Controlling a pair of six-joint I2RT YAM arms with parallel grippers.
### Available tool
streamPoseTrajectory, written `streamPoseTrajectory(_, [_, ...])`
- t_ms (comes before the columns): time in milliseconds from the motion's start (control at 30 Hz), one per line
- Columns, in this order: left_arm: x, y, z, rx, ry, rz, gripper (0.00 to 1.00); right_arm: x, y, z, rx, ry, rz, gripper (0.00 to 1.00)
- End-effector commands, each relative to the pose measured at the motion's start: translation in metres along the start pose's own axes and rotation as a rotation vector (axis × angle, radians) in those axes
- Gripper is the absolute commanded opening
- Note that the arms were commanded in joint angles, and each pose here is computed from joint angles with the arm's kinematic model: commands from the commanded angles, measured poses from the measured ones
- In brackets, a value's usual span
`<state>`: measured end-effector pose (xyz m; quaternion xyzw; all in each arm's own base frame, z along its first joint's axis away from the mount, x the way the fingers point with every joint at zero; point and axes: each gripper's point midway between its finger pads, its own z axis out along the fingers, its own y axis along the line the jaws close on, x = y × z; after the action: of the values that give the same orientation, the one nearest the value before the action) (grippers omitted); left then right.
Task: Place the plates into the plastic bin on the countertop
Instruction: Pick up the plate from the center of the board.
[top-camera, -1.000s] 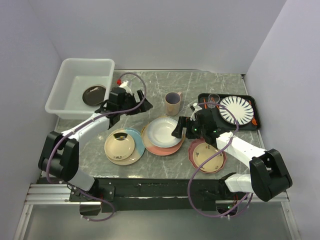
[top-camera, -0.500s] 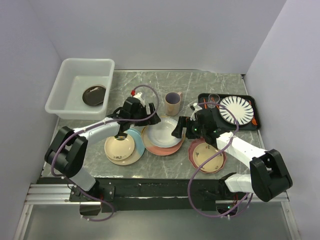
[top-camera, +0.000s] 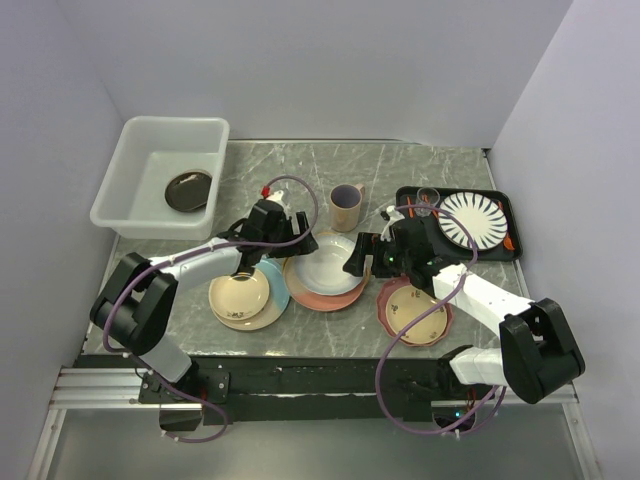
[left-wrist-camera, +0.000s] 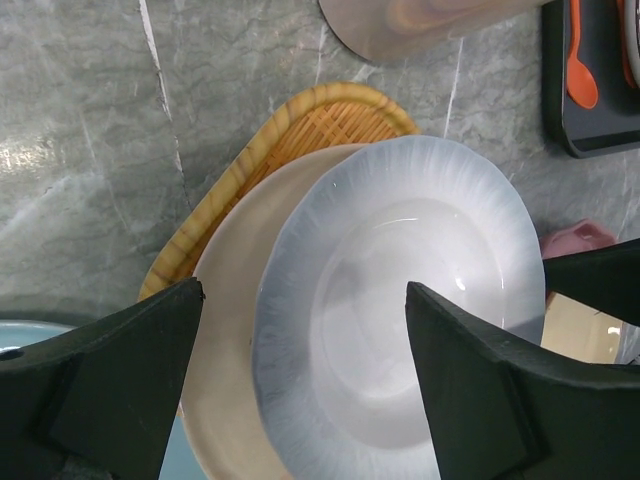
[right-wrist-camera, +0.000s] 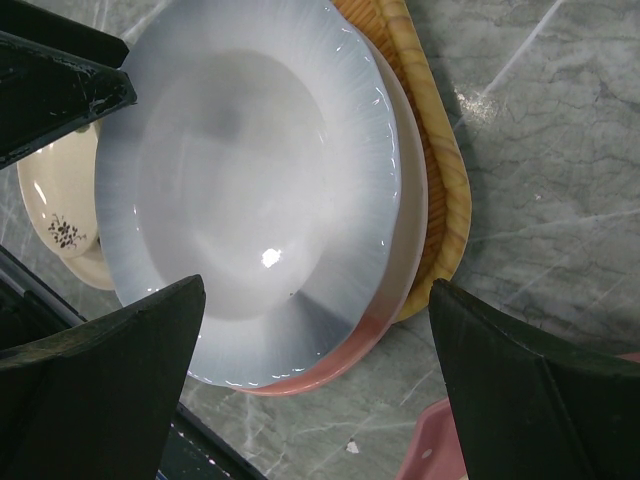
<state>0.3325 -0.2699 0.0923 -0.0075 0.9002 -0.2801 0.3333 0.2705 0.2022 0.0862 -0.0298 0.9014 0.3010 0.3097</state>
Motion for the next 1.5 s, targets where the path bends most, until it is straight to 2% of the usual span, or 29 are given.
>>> streamPoseTrajectory(0, [0.004, -0.01, 0.001, 0.057, 0.003, -0.005, 0.86, -0.02, 0.016, -0.006, -0.045, -0.061, -0.028, 1.0])
streamPoseTrajectory(300, [0.016, -0.019, 0.005, 0.136, 0.045, -0.021, 0.81, -0.019, 0.015, -0.006, -0.045, -0.062, -0.029, 1.0])
streamPoseTrajectory(467, [0.03, -0.022, 0.014, 0.183, 0.093, -0.044, 0.72, -0.02, 0.015, -0.007, -0.043, -0.068, -0.031, 1.0])
streamPoseTrajectory(567, [0.037, -0.019, 0.019, 0.183, 0.113, -0.051, 0.62, -0.02, 0.016, -0.008, -0.045, -0.071, -0.029, 1.0])
streamPoseTrajectory(667, [0.04, -0.017, 0.021, 0.177, 0.118, -0.054, 0.46, -0.021, 0.016, -0.008, -0.045, -0.074, -0.03, 1.0])
streamPoseTrajectory(700, [0.04, -0.016, 0.021, 0.174, 0.116, -0.052, 0.36, -0.02, 0.016, -0.008, -0.044, -0.071, -0.03, 1.0])
streamPoseTrajectory(767, [0.04, -0.013, 0.021, 0.159, 0.113, -0.051, 0.26, -0.02, 0.016, -0.008, -0.046, -0.072, -0.028, 1.0])
streamPoseTrajectory(800, [0.039, -0.013, 0.021, 0.153, 0.111, -0.048, 0.15, -0.019, 0.016, -0.007, -0.046, -0.068, -0.03, 1.0])
streamPoseTrajectory(867, [0.039, -0.008, 0.021, 0.131, 0.106, -0.048, 0.01, -0.019, 0.016, -0.007, -0.048, -0.067, -0.03, 1.0])
streamPoseTrajectory(1467, [0.037, -0.006, 0.018, 0.117, 0.09, -0.051, 0.01, -0.019, 0.014, -0.007, -0.039, -0.069, -0.028, 1.0])
